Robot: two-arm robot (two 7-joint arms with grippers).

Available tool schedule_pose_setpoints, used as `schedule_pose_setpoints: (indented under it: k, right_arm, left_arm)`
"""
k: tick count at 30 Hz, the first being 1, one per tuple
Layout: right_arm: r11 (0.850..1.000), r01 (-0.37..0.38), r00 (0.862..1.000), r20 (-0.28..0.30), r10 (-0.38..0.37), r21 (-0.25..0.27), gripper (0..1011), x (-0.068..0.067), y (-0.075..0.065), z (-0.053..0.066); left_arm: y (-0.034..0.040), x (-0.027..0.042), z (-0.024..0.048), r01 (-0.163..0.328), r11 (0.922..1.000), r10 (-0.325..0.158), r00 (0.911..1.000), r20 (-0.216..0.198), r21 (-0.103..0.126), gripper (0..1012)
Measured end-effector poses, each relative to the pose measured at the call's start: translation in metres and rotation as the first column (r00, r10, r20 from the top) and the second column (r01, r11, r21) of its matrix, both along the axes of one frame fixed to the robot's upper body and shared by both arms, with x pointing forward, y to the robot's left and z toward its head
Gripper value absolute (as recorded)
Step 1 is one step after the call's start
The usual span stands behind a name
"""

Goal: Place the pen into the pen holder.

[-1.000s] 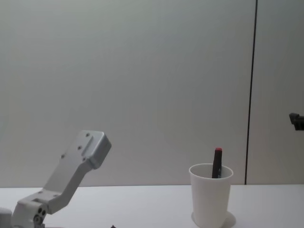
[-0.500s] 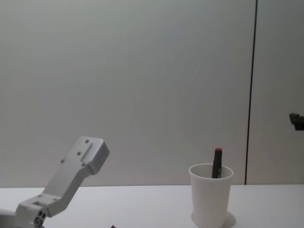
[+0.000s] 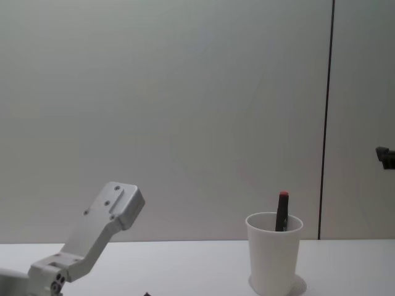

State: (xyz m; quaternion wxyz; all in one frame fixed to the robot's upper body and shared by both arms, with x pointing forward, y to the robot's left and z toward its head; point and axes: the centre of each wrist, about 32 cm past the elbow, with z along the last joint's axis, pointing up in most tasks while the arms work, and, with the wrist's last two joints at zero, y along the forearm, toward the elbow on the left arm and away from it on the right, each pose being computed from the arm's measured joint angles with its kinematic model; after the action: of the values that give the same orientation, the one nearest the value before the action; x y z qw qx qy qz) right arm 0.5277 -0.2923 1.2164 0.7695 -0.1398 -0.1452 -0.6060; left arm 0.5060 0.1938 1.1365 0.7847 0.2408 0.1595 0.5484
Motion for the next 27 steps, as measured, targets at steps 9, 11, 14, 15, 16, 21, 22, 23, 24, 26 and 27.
schedule_pose_setpoints:
  k: [9,11,14,15,16,21,22,23,24,26,27]
  right_arm:
    - [1.000,0.000,1.000,0.000,0.000,0.000,1001,0.0000,0.0000,0.0000]
    - [1.000,0.000,1.000,0.000,0.000,0.000,1002,0.0000,0.0000,0.0000]
    - [1.000,0.000,1.000,0.000,0.000,0.000,1001,0.0000,0.0000,0.0000]
    - [1.000,0.000,1.000,0.000,0.000,0.000,1001,0.0000,0.0000,0.0000]
    - [1.000,0.000,1.000,0.000,0.000,0.000,1001,0.0000,0.0000,0.0000]
    - [1.000,0.000,1.000,0.000,0.000,0.000,1001,0.0000,0.0000,0.0000]
    - [1.000,0.000,1.000,0.000,0.000,0.000,1001,0.0000,0.0000,0.0000]
    - [1.000,0.000,1.000,0.000,0.000,0.000,1001,0.0000,0.0000,0.0000]
    - [1.000,0.000,1.000,0.000,0.000,0.000,1001,0.0000,0.0000,0.0000]
    - [1.000,0.000,1.000,0.000,0.000,0.000,1001,0.0000,0.0000,0.0000]
    - [1.000,0.000,1.000,0.000,0.000,0.000,1001,0.0000,0.0000,0.0000]
  left_arm:
    - [-0.0002,0.0047,-0.0013,0.001,1.0000,-0.001,1.0000,-0.007,0.005,896]
    - [-0.0004,0.0056,-0.0015,0.001,1.0000,-0.001,1.0000,-0.009,0.004,846]
    - [-0.0007,0.0064,-0.0022,0.001,1.0000,-0.001,0.9999,-0.014,0.006,736]
    - [-0.0007,0.0066,-0.0025,0.001,1.0000,-0.001,0.9999,-0.016,0.006,717]
    - [-0.0009,0.0067,-0.0026,0.001,1.0000,-0.001,0.9999,-0.017,0.006,677]
    - [-0.0019,0.0070,-0.0045,0.001,1.0000,0.000,0.9996,-0.027,0.006,514]
    - [-0.0020,0.0070,-0.0048,0.001,1.0000,0.000,0.9996,-0.028,0.006,503]
    - [-0.0022,0.0070,-0.0049,0.001,1.0000,-0.001,0.9996,-0.029,0.005,476]
    - [-0.0026,0.0070,-0.0054,0.001,1.0000,-0.001,0.9995,-0.030,0.005,414]
    - [-0.0028,0.0070,-0.0058,0.001,1.0000,-0.001,0.9995,-0.032,0.005,374]
    - [-0.0030,0.0070,-0.0060,0.001,1.0000,0.000,0.9995,-0.033,0.005,357]
